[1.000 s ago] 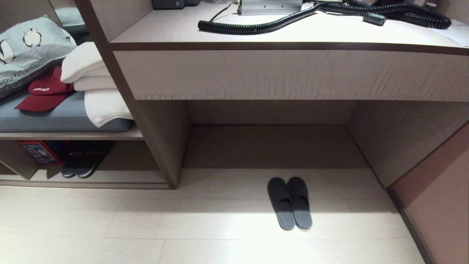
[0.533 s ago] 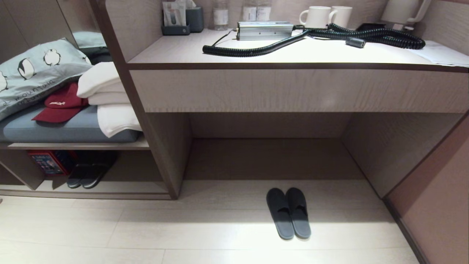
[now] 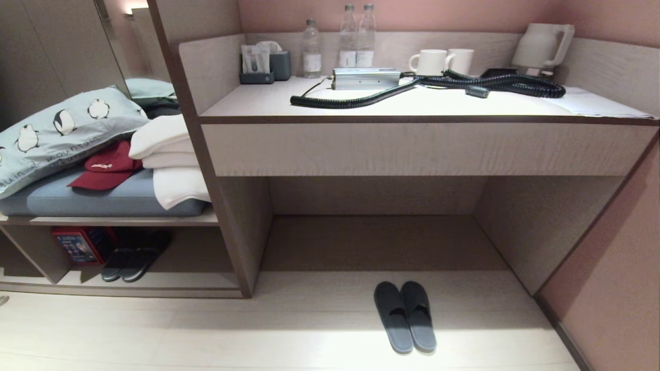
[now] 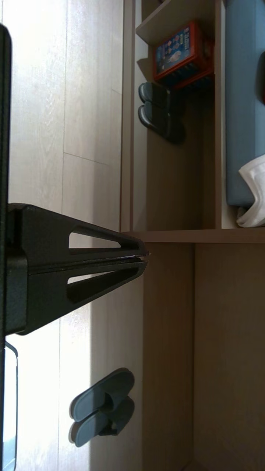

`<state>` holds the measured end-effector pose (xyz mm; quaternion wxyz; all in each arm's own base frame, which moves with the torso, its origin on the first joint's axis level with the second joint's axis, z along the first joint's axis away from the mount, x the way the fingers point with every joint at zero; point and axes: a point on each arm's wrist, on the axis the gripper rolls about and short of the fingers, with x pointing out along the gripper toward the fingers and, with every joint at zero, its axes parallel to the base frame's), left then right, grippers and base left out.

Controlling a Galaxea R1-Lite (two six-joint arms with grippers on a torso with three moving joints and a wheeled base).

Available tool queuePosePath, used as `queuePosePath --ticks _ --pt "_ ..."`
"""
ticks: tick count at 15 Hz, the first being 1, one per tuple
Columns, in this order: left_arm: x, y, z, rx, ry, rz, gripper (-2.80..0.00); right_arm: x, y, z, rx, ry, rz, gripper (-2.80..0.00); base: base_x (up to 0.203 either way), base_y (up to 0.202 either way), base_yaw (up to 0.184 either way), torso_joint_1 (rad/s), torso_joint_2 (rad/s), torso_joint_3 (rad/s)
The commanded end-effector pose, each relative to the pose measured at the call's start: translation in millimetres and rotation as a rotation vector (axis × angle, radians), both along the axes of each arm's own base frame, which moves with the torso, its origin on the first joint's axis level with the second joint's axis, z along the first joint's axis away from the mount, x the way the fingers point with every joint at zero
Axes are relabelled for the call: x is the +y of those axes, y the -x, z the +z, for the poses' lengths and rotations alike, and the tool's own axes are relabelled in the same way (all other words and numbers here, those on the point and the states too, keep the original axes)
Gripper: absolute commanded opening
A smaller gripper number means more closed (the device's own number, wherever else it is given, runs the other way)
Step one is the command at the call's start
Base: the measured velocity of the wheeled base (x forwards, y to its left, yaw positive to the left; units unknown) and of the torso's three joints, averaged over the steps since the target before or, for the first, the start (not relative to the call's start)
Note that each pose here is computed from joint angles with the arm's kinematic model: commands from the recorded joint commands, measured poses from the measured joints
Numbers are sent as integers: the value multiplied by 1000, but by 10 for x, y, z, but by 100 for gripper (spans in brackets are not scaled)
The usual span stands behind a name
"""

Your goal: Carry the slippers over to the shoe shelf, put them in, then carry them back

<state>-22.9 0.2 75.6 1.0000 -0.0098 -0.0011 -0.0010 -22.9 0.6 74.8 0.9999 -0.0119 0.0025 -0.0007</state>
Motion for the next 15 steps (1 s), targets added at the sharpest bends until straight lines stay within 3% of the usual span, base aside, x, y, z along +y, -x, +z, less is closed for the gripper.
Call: queuePosePath --ticks 1,7,12,15 --pt "0 -2 -4 2 0 0 -280 0 -1 -4 1 1 0 -280 0 0 0 3 -2 193" --pt "2 -2 -14 12 -33 8 -280 0 -1 -4 1 -1 0 -280 0 0 0 2 5 114" --pt "0 -2 -9 7 -17 -1 -280 0 -1 -6 3 1 0 -280 0 0 0 2 0 5" --pt "0 -2 -9 7 -17 -1 -280 0 -1 -6 3 -1 0 -280 -1 132 -5 1 1 5"
